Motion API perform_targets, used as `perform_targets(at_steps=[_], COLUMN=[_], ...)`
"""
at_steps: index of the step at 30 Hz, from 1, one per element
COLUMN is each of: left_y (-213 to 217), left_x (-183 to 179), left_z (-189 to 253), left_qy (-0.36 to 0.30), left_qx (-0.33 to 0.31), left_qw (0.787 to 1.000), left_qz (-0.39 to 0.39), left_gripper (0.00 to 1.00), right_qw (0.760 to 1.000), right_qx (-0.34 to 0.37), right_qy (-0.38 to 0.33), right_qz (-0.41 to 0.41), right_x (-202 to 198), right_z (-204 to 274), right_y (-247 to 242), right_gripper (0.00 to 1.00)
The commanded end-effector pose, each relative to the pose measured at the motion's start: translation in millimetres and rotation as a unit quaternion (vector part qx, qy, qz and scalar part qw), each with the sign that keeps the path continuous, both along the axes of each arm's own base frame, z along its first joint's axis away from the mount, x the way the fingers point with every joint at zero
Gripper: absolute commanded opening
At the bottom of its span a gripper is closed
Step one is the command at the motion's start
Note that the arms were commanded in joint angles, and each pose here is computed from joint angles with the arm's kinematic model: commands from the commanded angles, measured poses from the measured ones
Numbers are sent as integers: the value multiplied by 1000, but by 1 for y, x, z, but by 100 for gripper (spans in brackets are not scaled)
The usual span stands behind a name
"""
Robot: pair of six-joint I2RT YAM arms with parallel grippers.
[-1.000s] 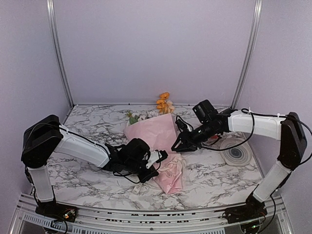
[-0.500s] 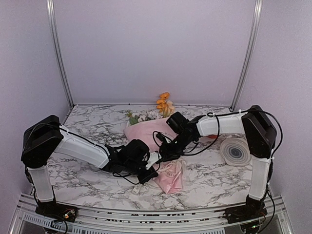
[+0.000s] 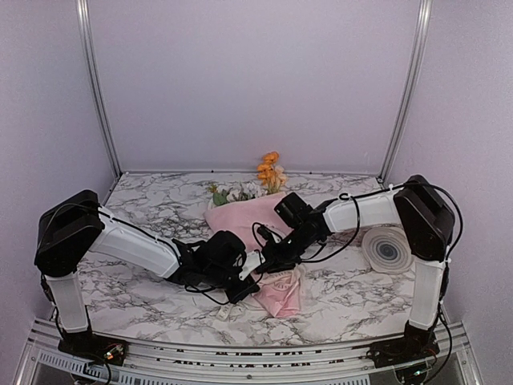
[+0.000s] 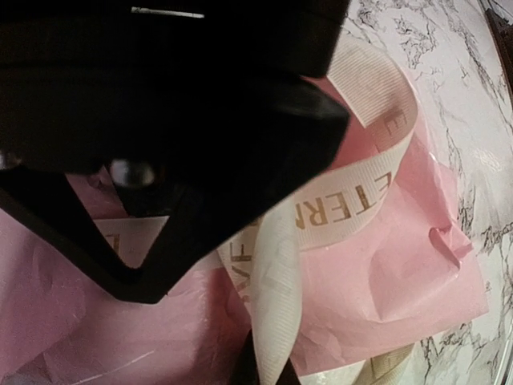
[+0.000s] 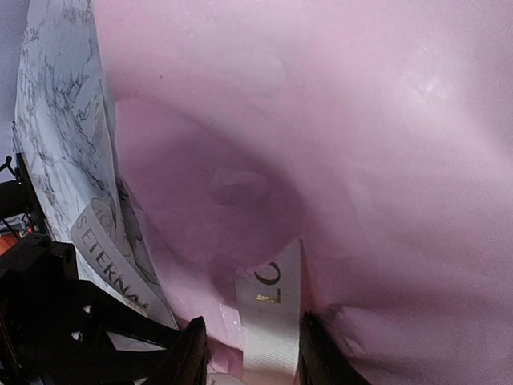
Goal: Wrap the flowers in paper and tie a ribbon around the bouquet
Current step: Cross the ribbon over the folded bouquet.
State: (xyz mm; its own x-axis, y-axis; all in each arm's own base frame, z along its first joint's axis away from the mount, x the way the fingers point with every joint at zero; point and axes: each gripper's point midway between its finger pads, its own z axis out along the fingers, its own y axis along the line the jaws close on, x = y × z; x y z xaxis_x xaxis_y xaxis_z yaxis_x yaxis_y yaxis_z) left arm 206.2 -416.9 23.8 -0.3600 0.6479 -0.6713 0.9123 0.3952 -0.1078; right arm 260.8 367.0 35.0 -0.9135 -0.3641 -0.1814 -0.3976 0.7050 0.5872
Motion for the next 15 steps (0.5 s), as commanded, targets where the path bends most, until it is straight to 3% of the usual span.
perform_targets(at_steps=[1, 5, 11, 15], left_y=[3, 2, 3, 3], left_x=[-1, -1, -1, -1], left_z=[-4, -3, -3, -3], left_qy=[1, 0, 0, -1], left_qx=[2, 0, 0, 0], left_qw=[1000, 1000, 1000, 1000], left_qz=[3, 4, 6, 6], left_gripper=[0, 0, 0, 0], right_qw=[998, 995, 989, 980], right_qx=[56, 89, 132, 176], right_qy=[33, 47, 58, 49], right_qz=[2, -8, -42, -74], right_x=[-13, -12, -2, 13], right_z=[2, 5, 13, 32], right_y=[19, 27, 21, 10], right_gripper=[37, 28, 0, 0])
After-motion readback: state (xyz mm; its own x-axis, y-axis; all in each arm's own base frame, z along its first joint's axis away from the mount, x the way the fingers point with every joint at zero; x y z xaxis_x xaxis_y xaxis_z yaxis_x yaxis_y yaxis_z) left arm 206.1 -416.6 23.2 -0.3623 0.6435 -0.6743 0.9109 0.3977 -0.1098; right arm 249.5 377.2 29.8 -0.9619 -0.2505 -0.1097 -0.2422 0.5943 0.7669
